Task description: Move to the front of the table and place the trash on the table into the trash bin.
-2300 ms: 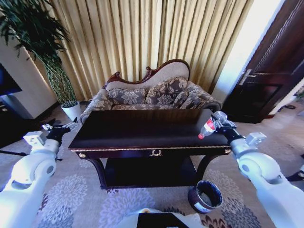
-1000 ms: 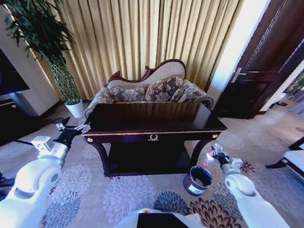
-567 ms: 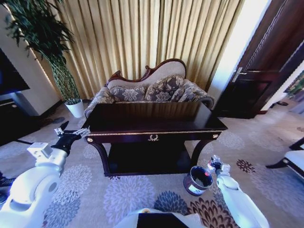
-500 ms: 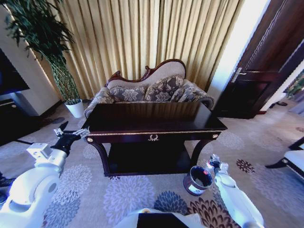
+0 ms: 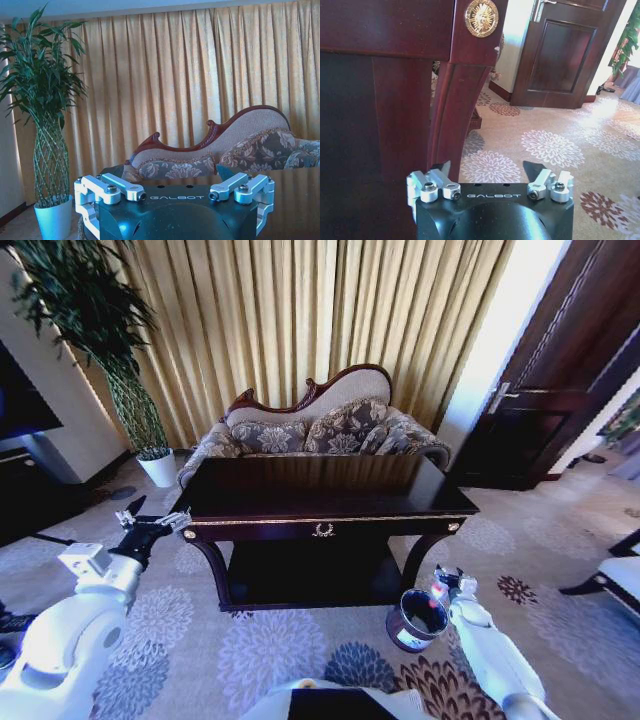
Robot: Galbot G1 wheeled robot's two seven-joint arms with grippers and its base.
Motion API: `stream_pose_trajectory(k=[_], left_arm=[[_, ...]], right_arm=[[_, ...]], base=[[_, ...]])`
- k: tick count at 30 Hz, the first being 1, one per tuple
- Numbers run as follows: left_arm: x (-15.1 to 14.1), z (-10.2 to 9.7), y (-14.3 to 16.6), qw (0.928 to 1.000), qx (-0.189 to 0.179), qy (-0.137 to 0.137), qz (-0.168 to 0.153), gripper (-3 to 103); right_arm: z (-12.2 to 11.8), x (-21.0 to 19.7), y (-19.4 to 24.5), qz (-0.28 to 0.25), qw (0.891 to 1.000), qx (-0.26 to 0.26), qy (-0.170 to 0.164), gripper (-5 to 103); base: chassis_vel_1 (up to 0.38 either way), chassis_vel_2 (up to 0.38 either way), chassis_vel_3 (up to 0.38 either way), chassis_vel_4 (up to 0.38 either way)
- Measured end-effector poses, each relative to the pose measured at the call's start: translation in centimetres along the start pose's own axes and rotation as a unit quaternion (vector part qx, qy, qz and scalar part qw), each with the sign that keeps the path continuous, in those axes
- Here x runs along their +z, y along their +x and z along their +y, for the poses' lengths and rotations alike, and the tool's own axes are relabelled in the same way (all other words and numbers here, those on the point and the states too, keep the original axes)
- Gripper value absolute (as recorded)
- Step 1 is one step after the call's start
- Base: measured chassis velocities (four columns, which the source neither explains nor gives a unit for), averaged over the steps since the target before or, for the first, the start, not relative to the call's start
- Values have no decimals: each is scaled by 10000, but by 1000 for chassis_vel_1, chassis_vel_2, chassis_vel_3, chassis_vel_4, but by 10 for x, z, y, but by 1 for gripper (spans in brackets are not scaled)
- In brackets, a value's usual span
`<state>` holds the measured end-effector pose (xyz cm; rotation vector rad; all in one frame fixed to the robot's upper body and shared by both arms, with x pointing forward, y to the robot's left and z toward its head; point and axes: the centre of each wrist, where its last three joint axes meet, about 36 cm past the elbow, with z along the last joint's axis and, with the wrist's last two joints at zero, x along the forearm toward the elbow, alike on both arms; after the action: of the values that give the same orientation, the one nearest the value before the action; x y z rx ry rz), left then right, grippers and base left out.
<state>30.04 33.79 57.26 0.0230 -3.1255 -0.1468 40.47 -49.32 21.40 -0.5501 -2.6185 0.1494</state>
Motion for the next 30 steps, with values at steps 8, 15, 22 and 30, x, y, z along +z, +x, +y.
stream_pose_trajectory(k=[8, 15, 22, 30], left_arm=[[2, 0, -1, 10000, 8, 0, 10, 100], [2, 0, -1, 10000, 14, 2, 2, 100], [0, 2, -1, 10000, -22, -20, -45, 100], [-1, 11, -3, 9999, -151, -21, -74, 100]], right_arm=[[-4, 2, 6, 12, 10000, -19, 31, 100], [-6, 6, 13, 58, 10000, -31, -24, 100], [-10, -15, 25, -106, 9989, -105, -437, 100], [-26, -115, 85, -1077, 9846, -1191, -691, 100]], base=[[0, 0, 0, 0], [0, 0, 0, 0], [0, 0, 0, 0], [0, 0, 0, 0]])
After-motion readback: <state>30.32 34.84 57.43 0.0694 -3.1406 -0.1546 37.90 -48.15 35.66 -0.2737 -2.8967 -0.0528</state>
